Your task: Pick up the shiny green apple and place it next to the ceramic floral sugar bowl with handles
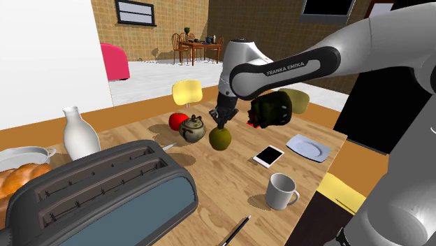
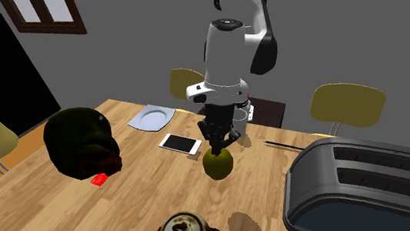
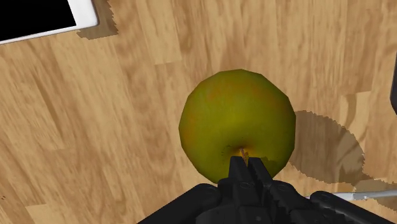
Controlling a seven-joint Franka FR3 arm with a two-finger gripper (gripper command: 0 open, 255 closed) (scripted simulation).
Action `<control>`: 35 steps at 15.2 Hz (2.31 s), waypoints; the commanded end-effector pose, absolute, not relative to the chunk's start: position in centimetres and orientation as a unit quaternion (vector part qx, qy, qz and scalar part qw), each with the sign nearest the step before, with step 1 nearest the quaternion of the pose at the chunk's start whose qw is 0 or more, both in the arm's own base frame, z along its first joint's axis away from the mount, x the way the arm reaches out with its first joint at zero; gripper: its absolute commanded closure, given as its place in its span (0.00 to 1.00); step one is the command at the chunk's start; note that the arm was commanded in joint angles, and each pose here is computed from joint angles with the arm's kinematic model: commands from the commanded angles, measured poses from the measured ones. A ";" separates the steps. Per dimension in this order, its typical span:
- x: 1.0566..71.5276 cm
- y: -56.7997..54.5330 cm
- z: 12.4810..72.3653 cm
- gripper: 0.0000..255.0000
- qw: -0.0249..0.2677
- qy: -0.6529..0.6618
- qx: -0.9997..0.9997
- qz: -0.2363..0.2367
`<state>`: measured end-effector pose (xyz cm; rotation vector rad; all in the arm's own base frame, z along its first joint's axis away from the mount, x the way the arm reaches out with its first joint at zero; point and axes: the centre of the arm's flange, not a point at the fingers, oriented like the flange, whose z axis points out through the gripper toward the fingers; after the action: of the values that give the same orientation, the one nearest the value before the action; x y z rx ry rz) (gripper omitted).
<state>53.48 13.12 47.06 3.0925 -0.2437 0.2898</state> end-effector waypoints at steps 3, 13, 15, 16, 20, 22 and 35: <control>53.6 13.1 45.0 1.00 0.013 -0.078 0.992 0.093; 53.6 13.1 40.5 1.00 0.013 -0.078 0.992 0.093; 53.6 13.1 40.5 1.00 0.013 -0.078 0.992 0.093; 53.6 13.1 40.5 1.00 0.013 -0.078 0.992 0.093; 53.6 13.1 40.5 0.00 0.013 -0.078 0.992 0.093; 53.6 13.1 40.5 0.00 0.013 -0.078 0.992 0.093; 52.7 13.3 45.4 0.00 0.013 -0.078 0.992 0.093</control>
<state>52.69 13.31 45.37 3.0926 -0.2435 0.2910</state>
